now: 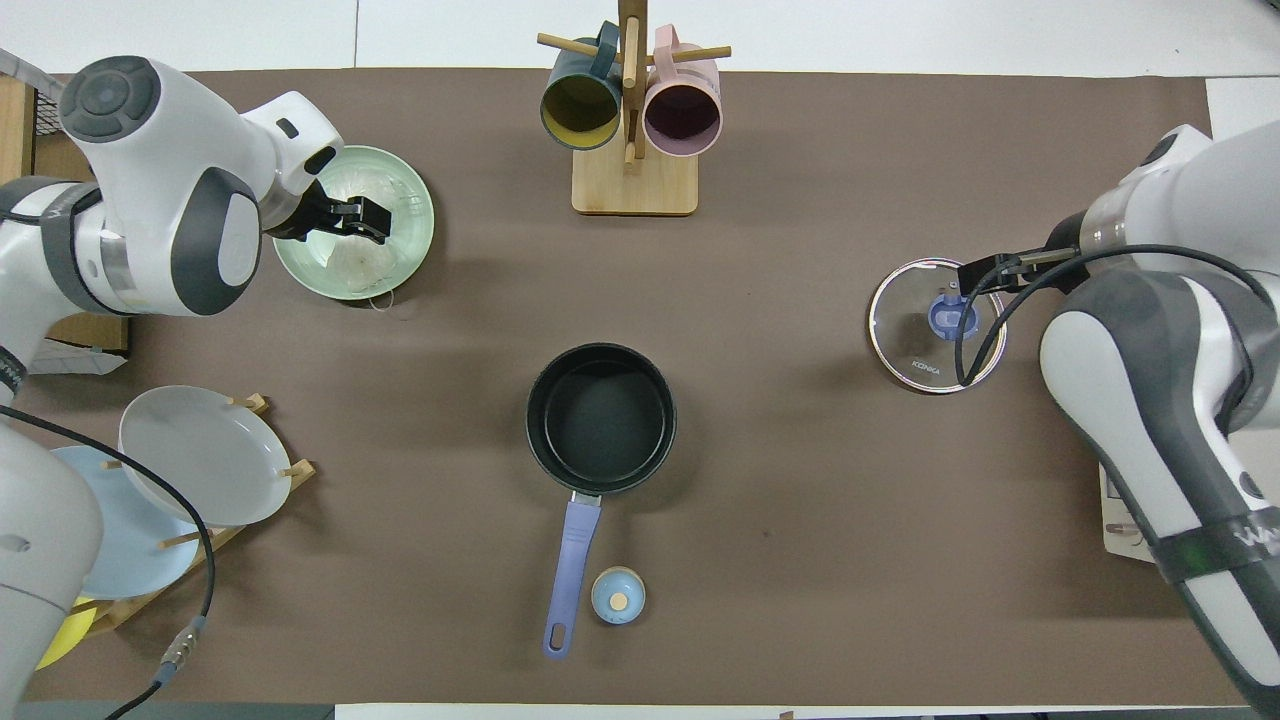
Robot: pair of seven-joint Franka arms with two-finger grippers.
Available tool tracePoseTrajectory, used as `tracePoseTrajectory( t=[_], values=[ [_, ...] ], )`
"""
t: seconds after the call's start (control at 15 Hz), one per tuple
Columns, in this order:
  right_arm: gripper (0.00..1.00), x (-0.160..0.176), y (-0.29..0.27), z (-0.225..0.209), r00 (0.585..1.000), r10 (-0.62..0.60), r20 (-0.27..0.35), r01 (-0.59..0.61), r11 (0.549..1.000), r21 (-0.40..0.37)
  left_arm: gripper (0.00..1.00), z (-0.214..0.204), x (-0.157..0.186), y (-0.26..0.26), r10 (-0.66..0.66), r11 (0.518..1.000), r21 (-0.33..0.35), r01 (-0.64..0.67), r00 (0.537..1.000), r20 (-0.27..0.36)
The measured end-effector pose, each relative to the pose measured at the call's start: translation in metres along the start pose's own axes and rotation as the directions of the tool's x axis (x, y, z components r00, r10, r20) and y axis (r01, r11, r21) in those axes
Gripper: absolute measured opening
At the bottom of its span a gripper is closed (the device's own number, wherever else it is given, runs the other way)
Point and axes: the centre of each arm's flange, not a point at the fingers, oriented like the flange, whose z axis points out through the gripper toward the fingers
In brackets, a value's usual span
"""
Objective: Transfer vermicelli from plate to pot
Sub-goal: 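Reach the left gripper to the vermicelli while the right gripper reaches the lid, then grasp the vermicelli with the left gripper while the right gripper grasps the lid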
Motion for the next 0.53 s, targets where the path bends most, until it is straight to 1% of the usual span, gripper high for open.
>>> tracePoseTrajectory(
  t=[0.13, 0.4, 0.47, 0.53],
  values=[
    [1.0, -0.006, 0.001, 0.017, 1.0, -0.023, -0.002, 0.023, 1.0, -0.001, 1.0, 0.007, 0.0, 0.0, 0.022, 1.0, 0.0, -0.022, 1.0, -0.009],
    [1.0, -0.017, 0.002, 0.046, 0.997, -0.079, -0.006, 0.079, 0.997, -0.004, 0.99, 0.016, -0.003, -0.004, 0.063, 0.998, 0.003, -0.063, 0.998, -0.004],
    [1.0, -0.017, 0.002, 0.053, 0.996, -0.085, -0.007, 0.085, 0.996, -0.005, 0.94, 0.017, -0.003, -0.005, 0.065, 0.998, 0.003, -0.065, 0.998, -0.004],
    [1.0, -0.017, 0.003, 0.061, 0.996, -0.087, -0.005, 0.087, 0.996, -0.005, 0.83, 0.017, -0.003, -0.005, 0.067, 0.998, 0.003, -0.067, 0.998, -0.004]
  ],
)
